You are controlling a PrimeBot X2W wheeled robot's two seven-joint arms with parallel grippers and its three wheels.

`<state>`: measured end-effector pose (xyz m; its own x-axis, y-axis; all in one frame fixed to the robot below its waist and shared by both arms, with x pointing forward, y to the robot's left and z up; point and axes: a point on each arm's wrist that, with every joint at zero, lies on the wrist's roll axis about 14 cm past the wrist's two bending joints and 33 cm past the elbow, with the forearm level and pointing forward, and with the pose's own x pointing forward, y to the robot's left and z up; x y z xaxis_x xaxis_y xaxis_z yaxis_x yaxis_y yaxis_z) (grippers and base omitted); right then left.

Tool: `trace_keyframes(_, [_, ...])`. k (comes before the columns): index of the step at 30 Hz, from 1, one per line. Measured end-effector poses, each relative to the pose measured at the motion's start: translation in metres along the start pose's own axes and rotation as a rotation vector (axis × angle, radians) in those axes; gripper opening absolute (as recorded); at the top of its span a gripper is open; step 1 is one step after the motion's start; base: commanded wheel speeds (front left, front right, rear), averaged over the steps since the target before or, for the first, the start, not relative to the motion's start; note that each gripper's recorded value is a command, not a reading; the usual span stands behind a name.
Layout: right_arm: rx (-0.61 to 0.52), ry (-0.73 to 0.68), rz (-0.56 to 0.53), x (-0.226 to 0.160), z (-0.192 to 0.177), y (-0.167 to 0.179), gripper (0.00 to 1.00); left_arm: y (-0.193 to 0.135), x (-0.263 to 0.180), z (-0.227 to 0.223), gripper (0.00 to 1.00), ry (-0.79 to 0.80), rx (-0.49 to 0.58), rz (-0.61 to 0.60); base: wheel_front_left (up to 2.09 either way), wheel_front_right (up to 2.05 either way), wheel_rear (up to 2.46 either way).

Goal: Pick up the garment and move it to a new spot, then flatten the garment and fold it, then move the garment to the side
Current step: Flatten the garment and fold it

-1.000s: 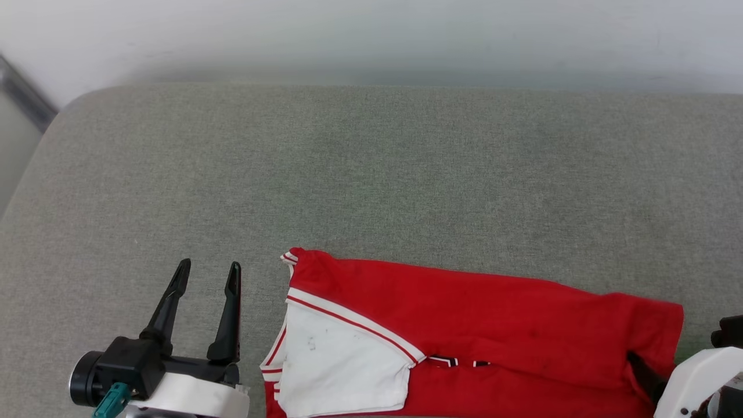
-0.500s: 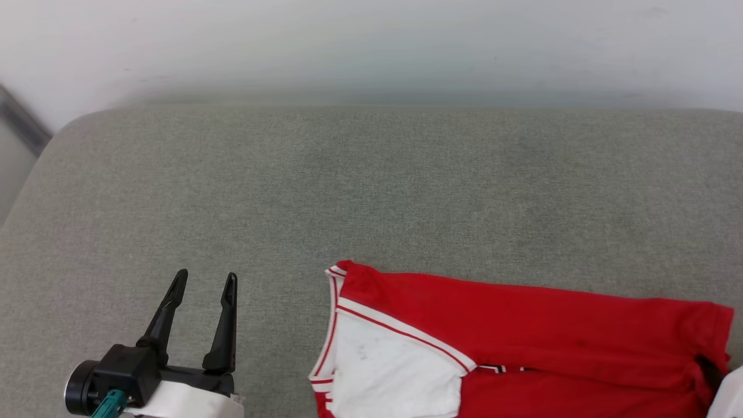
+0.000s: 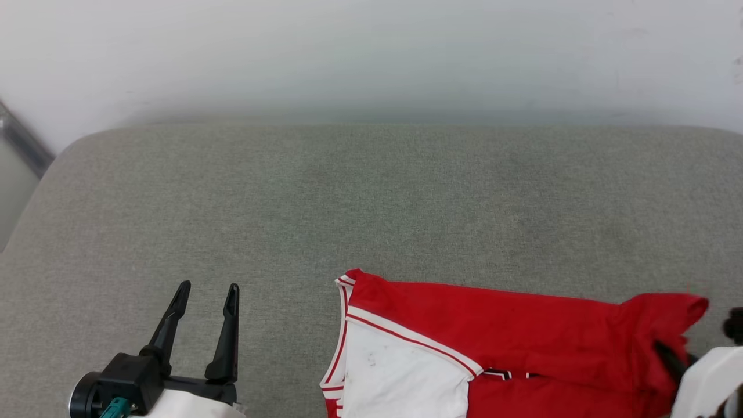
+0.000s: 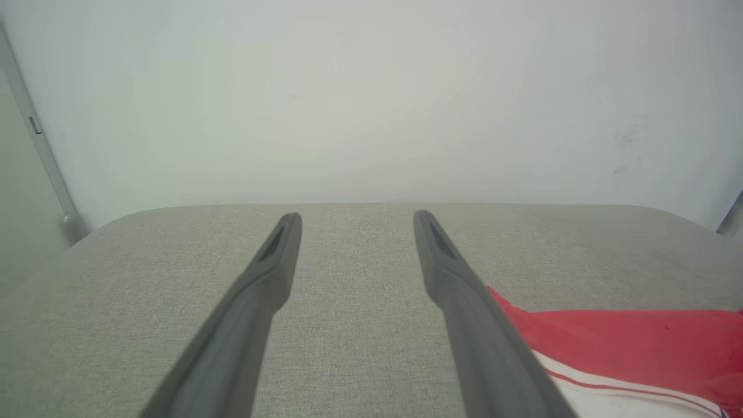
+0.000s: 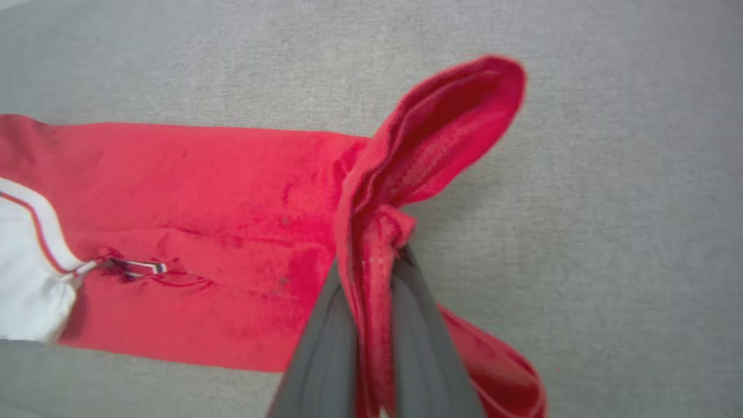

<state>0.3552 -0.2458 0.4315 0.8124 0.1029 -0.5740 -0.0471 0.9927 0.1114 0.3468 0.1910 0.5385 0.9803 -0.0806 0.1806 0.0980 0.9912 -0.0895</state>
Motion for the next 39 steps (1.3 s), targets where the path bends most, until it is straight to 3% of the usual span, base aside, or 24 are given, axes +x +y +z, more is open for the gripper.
trace_keyframes(14, [0.098,0.051,0.393,-0.014,0.005,0.16,0.0,0.01,-0.019,0.006,1.0,-0.012,-0.004,0.045,0.0,0.0,0.0])
trace_keyframes(25, [0.182,0.072,0.605,-0.008,0.007,0.229,0.0,0.023,-0.031,0.007,1.0,-0.009,0.0,0.095,0.0,0.0,0.0])
trace_keyframes(35, [0.172,0.124,0.675,0.015,-0.011,0.268,0.0,0.029,-0.036,0.005,1.0,0.002,0.006,0.119,0.0,0.0,0.0])
trace_keyframes(36, [0.171,0.127,0.674,0.017,-0.012,0.269,0.04,0.03,-0.037,0.005,1.0,0.003,0.007,0.121,0.0,0.0,0.0])
trace_keyframes(37, [0.171,0.127,0.675,0.019,-0.013,0.271,0.61,0.03,-0.037,0.005,1.0,0.004,0.007,0.123,0.0,0.0,0.0])
trace_keyframes(38, [0.167,0.127,0.677,0.021,-0.014,0.273,1.0,0.031,-0.038,0.005,1.0,0.006,0.008,0.125,0.0,0.0,0.0])
trace_keyframes(39, [0.166,0.132,0.685,0.022,-0.015,0.276,1.0,0.031,-0.038,0.004,1.0,0.008,0.008,0.127,0.0,0.0,0.0])
